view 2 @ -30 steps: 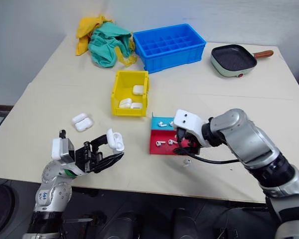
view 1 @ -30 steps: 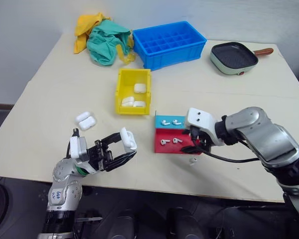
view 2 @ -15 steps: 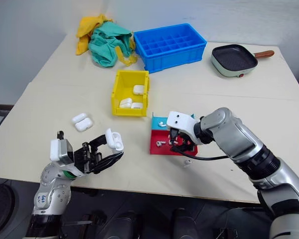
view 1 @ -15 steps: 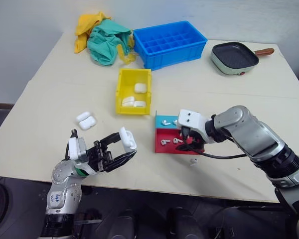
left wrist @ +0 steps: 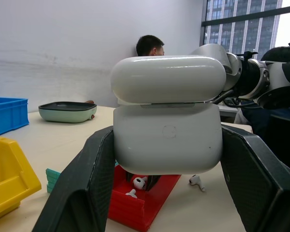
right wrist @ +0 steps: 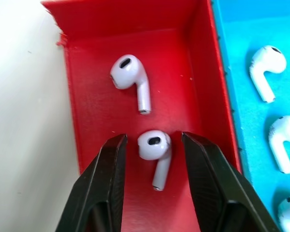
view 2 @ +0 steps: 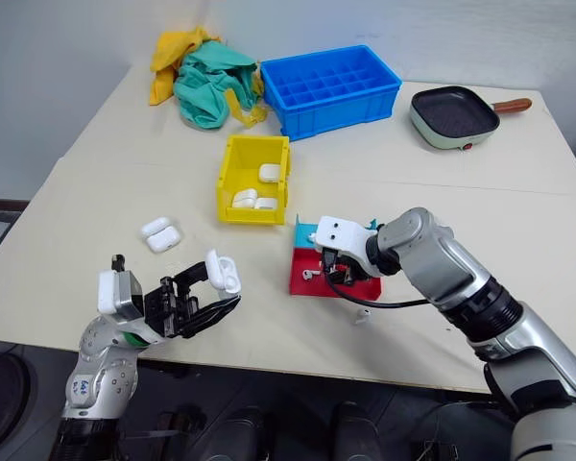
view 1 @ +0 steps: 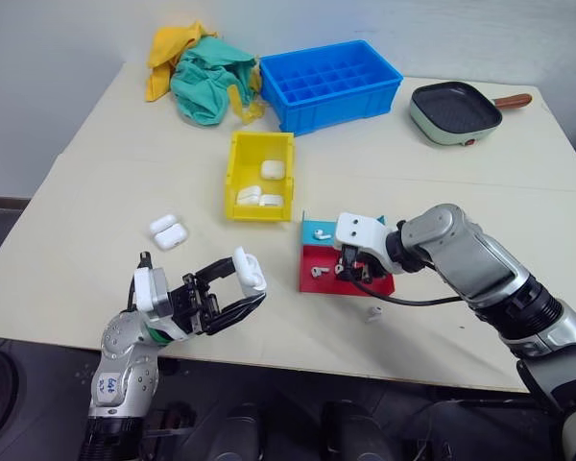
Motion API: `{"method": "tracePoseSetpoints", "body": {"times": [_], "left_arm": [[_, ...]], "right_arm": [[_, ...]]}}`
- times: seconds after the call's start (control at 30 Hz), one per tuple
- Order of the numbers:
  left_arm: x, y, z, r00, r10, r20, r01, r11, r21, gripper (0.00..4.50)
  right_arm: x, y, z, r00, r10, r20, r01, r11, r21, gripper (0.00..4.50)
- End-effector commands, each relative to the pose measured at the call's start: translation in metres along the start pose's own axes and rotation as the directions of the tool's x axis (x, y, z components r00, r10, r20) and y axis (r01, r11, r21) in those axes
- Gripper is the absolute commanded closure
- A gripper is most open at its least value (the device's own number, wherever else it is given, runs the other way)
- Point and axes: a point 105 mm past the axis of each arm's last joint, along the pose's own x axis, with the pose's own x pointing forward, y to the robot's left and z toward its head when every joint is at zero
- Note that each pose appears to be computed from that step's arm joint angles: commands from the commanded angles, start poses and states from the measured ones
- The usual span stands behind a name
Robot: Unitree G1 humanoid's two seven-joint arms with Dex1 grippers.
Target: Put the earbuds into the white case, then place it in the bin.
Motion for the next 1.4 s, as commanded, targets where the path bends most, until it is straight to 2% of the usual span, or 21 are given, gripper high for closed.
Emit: {"method": "tracePoseSetpoints", "body": {"times": [0.03,0.17,0.23,0.37,0.5,0.93,1.0,1.13,1.2,1.23,1.33,1.4], "left_arm": [[0.002,-0.004,0.009,1.000,-0.016,0.021,0.015,0.999,0.031,1.72],[0.002,-0.004,0.009,1.000,-0.016,0.020,0.016,0.999,0.031,1.72],[0.001,-0.004,0.009,1.000,-0.017,0.020,0.016,0.999,0.031,1.72],[0.001,-0.004,0.009,1.000,-0.018,0.020,0.018,0.999,0.032,1.72],[0.001,-0.003,0.009,1.000,-0.020,0.020,0.020,0.999,0.033,1.72],[0.013,-0.004,0.005,0.995,-0.088,0.044,0.088,0.996,0.004,1.72],[0.018,-0.005,0.006,0.992,-0.111,0.060,0.111,0.994,-0.002,1.72],[0.029,-0.009,0.011,0.980,-0.172,0.101,0.176,0.984,-0.025,1.72],[0.035,-0.011,0.013,0.969,-0.207,0.132,0.214,0.976,-0.040,1.72],[0.039,-0.011,0.014,0.965,-0.218,0.148,0.227,0.973,-0.049,1.72],[0.049,-0.012,0.017,0.947,-0.264,0.185,0.282,0.956,-0.077,1.72],[0.056,-0.011,0.023,0.926,-0.291,0.241,0.318,0.945,-0.080,1.72]], "right_arm": [[-0.001,0.000,0.004,1.000,-0.004,0.002,0.004,0.999,-0.037,2.77],[-0.001,0.001,0.002,1.000,0.000,-0.006,-0.001,0.999,-0.039,2.77],[-0.001,0.001,0.001,1.000,0.002,-0.009,-0.002,0.999,-0.040,3.35],[0.000,0.001,0.001,1.000,0.003,-0.009,-0.004,0.999,-0.037,3.35],[0.000,0.002,0.000,1.000,0.007,-0.006,-0.007,0.999,-0.036,4.05],[-0.025,0.008,-0.003,0.994,0.022,0.104,-0.023,1.000,0.013,4.05],[-0.036,0.012,0.004,0.980,0.031,0.196,-0.037,0.999,0.025,4.05],[-0.071,0.019,0.017,0.907,0.022,0.420,-0.045,0.998,0.044,4.05],[-0.094,0.030,0.020,0.834,0.052,0.549,-0.088,0.995,0.040,4.05],[-0.106,0.035,0.024,0.775,0.062,0.629,-0.108,0.993,0.036,4.05],[-0.140,0.039,0.039,0.528,-0.047,0.848,-0.041,0.996,0.081,4.05],[-0.147,0.042,0.047,0.419,-0.114,0.901,0.002,0.992,0.124,4.05]]}}
